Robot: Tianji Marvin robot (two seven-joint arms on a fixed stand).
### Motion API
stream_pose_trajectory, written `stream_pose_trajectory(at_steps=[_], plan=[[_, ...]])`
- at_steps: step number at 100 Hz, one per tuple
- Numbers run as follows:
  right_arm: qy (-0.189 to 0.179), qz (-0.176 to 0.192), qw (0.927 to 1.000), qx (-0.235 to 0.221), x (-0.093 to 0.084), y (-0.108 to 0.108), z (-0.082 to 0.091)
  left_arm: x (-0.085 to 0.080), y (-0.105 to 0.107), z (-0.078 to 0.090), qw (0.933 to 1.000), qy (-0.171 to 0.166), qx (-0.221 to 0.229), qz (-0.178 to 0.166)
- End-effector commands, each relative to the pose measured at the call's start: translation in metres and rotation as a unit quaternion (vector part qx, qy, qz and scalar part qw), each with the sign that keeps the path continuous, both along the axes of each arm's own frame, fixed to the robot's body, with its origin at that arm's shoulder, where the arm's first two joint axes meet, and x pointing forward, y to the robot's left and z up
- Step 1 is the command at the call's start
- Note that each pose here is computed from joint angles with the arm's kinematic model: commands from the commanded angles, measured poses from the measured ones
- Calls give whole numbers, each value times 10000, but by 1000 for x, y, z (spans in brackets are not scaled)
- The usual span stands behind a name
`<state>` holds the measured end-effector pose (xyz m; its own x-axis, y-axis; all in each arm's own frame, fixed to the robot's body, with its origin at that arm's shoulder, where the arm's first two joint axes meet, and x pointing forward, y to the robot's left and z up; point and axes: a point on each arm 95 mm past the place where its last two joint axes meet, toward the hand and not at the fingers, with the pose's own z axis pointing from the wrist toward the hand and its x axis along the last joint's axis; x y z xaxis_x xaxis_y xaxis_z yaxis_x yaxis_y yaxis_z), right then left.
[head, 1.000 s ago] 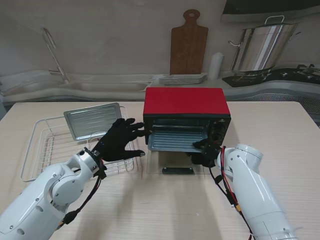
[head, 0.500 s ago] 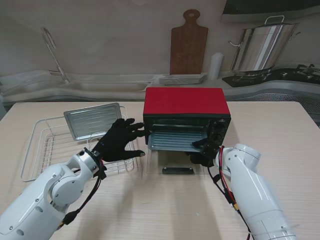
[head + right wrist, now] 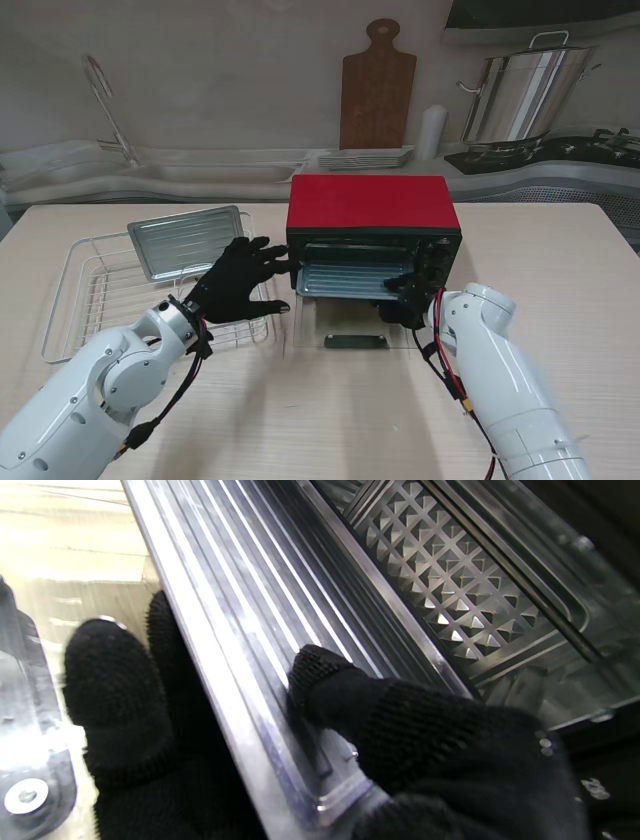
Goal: Slide the trays into the oven
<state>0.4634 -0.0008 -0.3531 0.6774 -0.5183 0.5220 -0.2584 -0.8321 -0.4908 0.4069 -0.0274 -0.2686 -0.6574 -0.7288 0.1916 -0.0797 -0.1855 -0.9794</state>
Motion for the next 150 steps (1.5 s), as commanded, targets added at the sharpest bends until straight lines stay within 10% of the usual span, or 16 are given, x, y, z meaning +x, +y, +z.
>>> stream_pose_trajectory(at_steps=[1,150], plan=[[-99,54,9999,130,1,10,3,-2,-2,0,10000,48,19,-10],[-298,-139,9991,265,14,15,8,-3,1,0,10000,37,-18,20]])
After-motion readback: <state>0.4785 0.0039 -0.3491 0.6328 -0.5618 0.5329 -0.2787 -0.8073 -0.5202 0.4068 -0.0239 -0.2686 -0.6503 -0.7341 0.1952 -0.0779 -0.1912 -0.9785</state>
